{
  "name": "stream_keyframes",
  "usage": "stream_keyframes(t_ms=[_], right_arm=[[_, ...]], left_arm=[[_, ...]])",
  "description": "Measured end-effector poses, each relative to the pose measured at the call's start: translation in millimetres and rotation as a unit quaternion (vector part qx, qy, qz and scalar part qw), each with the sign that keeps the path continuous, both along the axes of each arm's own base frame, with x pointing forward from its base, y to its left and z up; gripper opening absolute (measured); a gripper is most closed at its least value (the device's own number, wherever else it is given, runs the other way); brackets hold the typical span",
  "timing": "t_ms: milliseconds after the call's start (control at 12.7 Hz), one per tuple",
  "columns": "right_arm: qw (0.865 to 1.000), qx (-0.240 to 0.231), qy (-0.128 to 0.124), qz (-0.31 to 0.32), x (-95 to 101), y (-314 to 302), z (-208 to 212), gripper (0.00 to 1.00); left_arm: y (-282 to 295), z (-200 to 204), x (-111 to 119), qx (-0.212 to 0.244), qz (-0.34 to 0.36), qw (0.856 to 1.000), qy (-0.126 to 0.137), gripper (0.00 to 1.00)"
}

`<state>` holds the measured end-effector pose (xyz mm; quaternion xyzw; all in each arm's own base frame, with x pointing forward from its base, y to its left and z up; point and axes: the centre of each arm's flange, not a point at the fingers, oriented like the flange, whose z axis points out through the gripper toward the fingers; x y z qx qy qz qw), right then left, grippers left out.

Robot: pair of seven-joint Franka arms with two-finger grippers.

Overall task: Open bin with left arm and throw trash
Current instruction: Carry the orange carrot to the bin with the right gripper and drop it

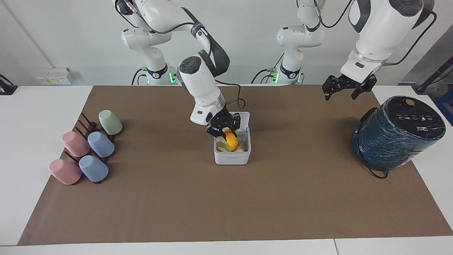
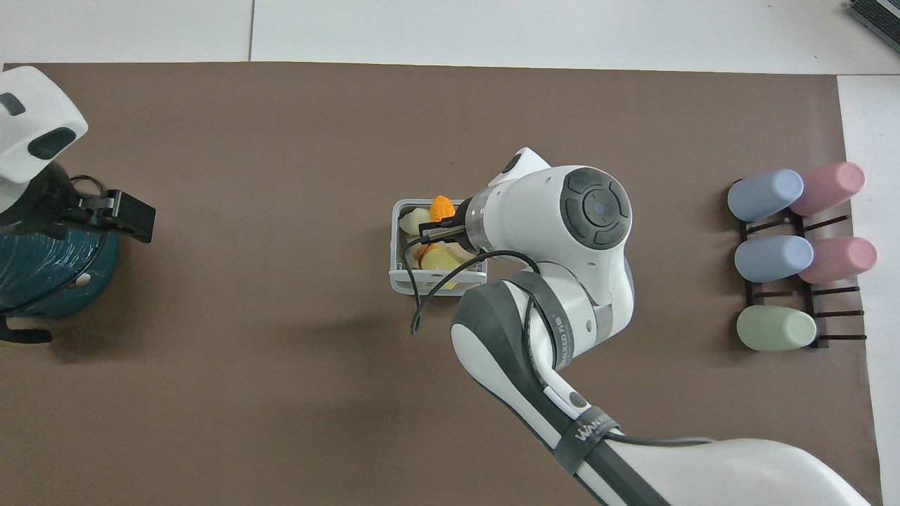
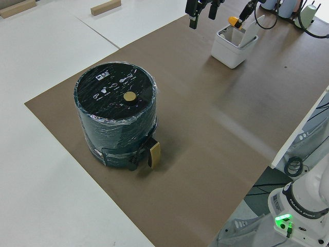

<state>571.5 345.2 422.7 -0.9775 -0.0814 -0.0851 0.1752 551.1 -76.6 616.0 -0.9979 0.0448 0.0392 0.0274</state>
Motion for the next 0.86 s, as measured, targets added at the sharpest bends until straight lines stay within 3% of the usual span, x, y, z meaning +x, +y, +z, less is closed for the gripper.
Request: stream_keyframes(t_ms=[79,393,629,865], right_arm=[[1.000,0.001,0.002,-0.002,-1.9,3,0,0.47],[1.000,0.001,0.004,-0.006,-3.0,5,0,0.96],[1.000,-0.006,-0.005,-0.006,1.0,-1,3,1.00],[0.997,-0.057,-0.053,-0.014,24.2,-50,26,1.00]], left_arm=[[0,-1,-5,-0.002,0.000,1.000,-0.003,1.00],[0,-12,-23,-0.002,-0.002,1.000,-0.008,1.00],[0,-9,-28,-0.003,-0.002,1.000,-0.012,1.00],[-4,-8,-28,-0.022,-0.001,1.000,-0.014,1.00]])
